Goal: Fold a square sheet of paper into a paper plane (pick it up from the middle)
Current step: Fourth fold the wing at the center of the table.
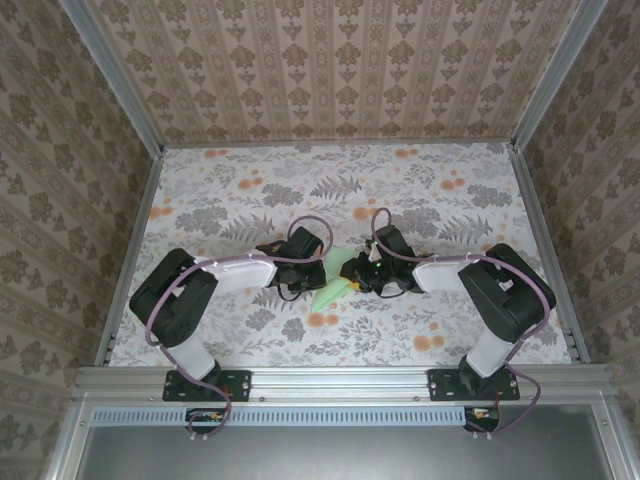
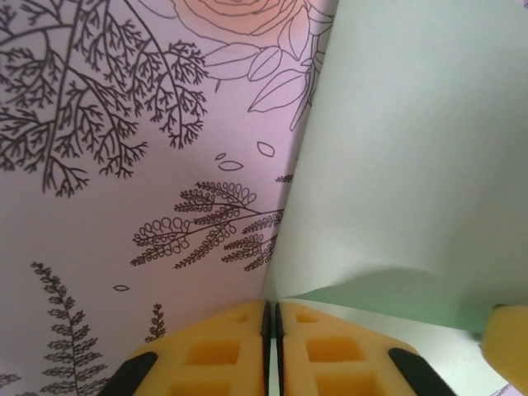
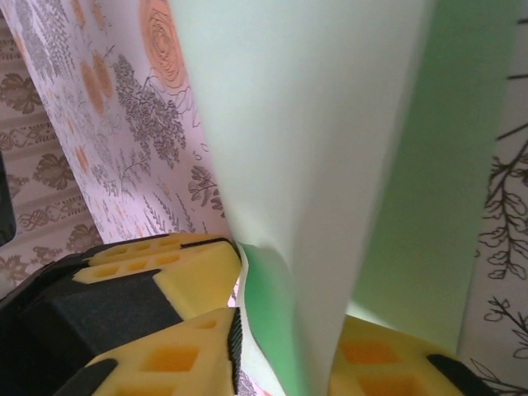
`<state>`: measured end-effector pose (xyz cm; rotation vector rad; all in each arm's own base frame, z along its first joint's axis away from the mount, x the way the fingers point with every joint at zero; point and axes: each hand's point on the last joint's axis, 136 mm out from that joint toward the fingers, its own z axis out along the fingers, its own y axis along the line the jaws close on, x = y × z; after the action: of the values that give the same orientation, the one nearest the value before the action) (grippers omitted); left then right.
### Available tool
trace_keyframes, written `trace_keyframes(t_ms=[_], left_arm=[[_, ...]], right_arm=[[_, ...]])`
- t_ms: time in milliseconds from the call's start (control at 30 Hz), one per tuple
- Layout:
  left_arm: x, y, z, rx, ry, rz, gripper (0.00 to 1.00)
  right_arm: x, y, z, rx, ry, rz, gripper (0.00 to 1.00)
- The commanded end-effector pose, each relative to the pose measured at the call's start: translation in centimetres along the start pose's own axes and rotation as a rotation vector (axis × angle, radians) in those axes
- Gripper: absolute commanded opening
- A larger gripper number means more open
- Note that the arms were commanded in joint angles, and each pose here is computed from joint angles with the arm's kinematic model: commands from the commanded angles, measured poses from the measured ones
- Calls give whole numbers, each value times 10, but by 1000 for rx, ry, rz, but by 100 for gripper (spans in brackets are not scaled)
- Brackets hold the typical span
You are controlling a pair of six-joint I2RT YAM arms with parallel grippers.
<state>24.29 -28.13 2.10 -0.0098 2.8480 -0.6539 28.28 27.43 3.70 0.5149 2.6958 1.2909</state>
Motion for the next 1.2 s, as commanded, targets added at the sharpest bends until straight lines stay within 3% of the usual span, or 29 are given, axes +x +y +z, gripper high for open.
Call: trace_keyframes(t_ms=[0, 133, 333, 600, 833, 1033, 1167], left_arm=[[-5, 2, -15, 0, -26, 4, 19], [-14, -2, -32, 13, -73, 30, 37], [-28, -10, -59, 32, -166, 95, 66], [-21, -34, -74, 153, -298, 378, 92], [4, -50, -75, 217, -397, 603, 100], [16, -57, -65, 220, -448, 765, 96], [18, -55, -52, 201, -424, 814, 93]], right_arm=[[3, -4, 4, 8, 11, 15, 17], [-1, -19, 0, 94, -23, 26, 6], [-5, -23, -12, 176, -46, 7, 2], [-5, -27, -55, 332, -126, 11, 0], [1, -25, -57, 333, -121, 132, 0], [2, -22, -53, 337, -125, 169, 0], [7, -26, -50, 372, -108, 200, 0]])
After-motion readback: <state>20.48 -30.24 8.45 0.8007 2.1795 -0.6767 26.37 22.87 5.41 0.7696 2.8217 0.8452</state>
